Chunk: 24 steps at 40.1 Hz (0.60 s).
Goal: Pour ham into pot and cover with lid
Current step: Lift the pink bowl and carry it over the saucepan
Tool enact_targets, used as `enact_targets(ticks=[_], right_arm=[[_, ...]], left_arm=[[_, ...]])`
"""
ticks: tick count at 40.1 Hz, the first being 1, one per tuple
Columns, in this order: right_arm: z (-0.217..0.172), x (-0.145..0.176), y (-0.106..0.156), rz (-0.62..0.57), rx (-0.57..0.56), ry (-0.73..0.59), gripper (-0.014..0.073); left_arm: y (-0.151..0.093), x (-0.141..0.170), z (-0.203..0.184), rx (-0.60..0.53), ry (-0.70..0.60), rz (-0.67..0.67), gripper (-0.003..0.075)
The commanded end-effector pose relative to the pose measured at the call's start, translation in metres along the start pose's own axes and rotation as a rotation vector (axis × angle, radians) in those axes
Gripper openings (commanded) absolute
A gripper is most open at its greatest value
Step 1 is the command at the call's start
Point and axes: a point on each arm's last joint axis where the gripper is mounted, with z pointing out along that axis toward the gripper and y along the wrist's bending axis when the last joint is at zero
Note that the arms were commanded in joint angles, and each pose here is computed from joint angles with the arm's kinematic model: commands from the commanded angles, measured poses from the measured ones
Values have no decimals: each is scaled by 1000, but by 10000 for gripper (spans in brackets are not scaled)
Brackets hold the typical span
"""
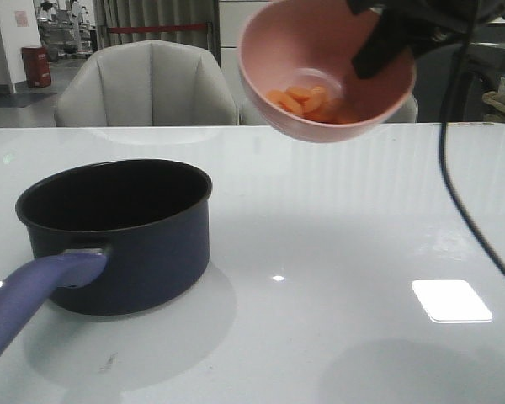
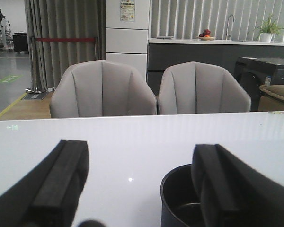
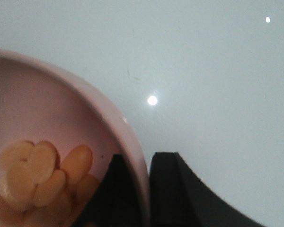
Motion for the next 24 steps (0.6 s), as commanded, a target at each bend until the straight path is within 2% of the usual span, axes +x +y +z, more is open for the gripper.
enact_targets(ticks=[1,15,24], right_arm=[[-11,-30,18,-32,-3,-235,133],[27,-37,69,-120,-48,-438,133],[55,-39,95,-322,-25,-612,133]], left_arm=[[-1,-14,1,5,-70,-5,499],[-1,-13,1,6,-64,-5,498],[-1,-13,1,6,-60,-5,498]])
